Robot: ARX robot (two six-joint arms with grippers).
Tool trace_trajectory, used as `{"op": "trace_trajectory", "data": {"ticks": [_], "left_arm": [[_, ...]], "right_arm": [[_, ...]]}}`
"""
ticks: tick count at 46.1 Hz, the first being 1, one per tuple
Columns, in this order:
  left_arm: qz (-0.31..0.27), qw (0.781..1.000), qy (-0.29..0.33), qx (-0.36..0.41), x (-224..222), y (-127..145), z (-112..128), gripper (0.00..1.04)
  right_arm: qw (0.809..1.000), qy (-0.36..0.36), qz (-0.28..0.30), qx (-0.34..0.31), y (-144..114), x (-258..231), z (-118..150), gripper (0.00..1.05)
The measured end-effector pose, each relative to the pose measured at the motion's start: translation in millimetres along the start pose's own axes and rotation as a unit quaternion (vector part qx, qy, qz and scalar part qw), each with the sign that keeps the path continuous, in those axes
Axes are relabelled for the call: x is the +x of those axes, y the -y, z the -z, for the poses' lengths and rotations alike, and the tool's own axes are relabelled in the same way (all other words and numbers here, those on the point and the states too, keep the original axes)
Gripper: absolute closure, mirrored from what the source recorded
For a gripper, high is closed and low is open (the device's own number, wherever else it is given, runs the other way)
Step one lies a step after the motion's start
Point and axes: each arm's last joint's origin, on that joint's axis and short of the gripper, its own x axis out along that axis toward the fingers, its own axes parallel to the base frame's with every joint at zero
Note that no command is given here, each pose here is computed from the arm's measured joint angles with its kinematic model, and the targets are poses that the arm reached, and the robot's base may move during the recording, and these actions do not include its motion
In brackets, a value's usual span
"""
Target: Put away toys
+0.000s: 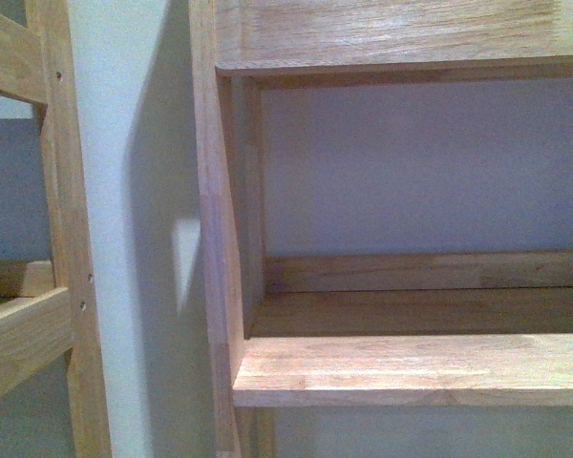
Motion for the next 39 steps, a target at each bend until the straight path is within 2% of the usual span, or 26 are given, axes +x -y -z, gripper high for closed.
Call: {"op": "trace_trajectory", "data": {"ticks": [6,39], "left_arm": [[0.000,1.000,0.000,0.000,0.0,0.0,0.0,0.06],[0.000,1.000,0.000,0.000,0.0,0.0,0.0,0.06]], "right_arm": [[1.000,0.000,0.000,0.000,0.0,0.0,0.0,0.05],[1.000,0.000,0.000,0.000,0.0,0.0,0.0,0.06]]}}
